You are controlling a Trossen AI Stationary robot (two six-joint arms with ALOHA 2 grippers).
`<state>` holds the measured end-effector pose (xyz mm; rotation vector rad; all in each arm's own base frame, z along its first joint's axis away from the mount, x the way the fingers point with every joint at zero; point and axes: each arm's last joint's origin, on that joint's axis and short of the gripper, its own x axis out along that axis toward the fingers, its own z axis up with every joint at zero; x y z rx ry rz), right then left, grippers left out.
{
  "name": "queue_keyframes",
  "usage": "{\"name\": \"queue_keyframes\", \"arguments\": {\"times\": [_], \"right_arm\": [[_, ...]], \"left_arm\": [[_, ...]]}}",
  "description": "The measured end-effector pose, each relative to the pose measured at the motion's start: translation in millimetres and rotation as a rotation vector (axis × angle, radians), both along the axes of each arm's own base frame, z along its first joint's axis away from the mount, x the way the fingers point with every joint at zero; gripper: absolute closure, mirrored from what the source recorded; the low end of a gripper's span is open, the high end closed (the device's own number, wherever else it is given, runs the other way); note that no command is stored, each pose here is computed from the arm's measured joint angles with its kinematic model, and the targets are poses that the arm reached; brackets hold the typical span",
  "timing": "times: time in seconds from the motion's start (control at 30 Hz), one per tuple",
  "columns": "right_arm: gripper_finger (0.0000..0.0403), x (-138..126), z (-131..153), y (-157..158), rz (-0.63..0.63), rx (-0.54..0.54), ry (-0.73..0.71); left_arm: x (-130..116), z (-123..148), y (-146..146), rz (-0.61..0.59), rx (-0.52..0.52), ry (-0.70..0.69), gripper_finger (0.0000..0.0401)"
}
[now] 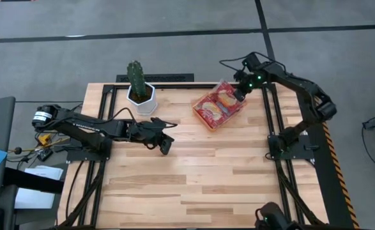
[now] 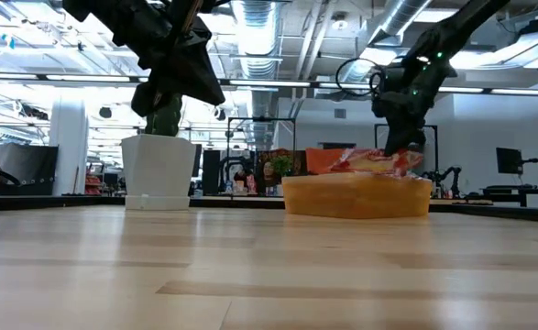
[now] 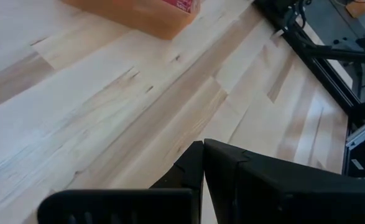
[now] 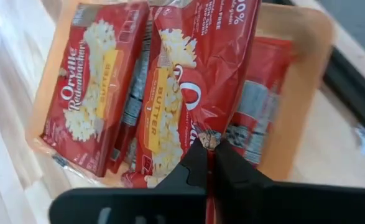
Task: Sort popcorn bags into baskets
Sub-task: Put the popcorn bag into the orange bin
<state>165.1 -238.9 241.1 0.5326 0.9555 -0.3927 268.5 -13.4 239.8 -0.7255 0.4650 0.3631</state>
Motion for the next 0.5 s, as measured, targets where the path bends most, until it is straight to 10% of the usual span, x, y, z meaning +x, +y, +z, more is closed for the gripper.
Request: {"name": "queue_keyframes", "arguments": {"times": [0.5], "right_arm": [[0.0276, 5, -19, -7, 0.010, 0.042, 0.054]], "left_arm": [[0, 0, 0, 0.006, 0.005, -0.002, 0.0323]]}}
